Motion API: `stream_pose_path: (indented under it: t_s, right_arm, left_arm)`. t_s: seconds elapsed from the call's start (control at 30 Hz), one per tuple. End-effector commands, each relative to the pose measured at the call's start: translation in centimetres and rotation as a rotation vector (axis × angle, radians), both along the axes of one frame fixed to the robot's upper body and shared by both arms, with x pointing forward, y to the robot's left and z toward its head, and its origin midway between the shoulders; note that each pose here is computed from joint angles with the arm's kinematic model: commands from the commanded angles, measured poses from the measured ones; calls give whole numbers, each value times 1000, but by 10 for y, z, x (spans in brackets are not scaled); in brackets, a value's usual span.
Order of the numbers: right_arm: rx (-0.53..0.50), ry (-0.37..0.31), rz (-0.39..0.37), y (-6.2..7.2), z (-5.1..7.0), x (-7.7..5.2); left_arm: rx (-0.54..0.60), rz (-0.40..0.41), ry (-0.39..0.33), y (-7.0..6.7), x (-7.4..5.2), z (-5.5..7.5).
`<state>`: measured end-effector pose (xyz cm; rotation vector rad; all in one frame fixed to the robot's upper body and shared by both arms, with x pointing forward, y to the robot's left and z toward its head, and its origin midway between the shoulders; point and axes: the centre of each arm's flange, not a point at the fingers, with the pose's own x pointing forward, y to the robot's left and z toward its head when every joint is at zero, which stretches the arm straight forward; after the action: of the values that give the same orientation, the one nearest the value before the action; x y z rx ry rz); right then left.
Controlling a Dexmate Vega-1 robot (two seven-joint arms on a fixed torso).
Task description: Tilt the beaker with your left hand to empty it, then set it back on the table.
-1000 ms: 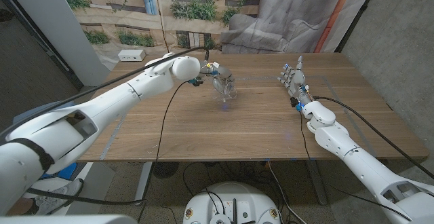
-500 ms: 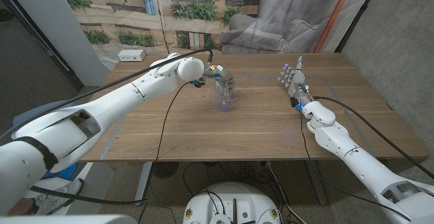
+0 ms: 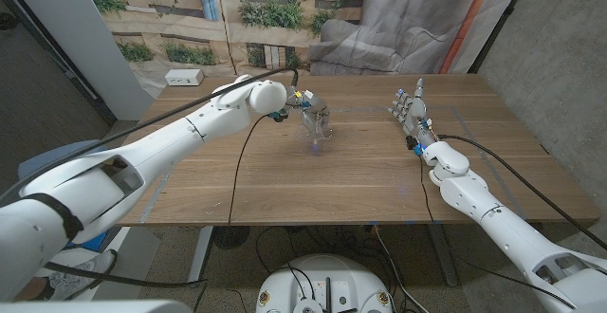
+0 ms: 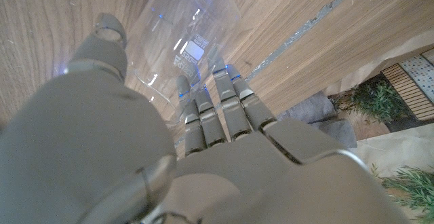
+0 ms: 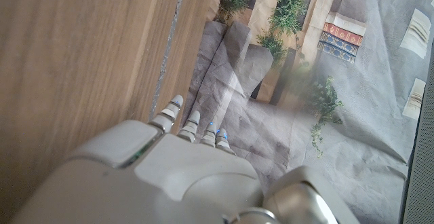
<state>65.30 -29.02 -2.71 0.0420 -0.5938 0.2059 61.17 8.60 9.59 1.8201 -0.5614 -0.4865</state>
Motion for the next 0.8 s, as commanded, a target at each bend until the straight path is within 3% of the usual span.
stream_pose_path:
  t_s: [0.03,0.4,0.8]
  right_arm:
    - [0,0,0,0,0,0]
    - [0,0,0,0,0,0]
    - [0,0,0,0,0,0]
  left_arm:
    - [-136,-15,-4,5,-5,6]
    - [-281,-9,6,21,-5,6]
    - [-476,-43,-11,38,-3,-10]
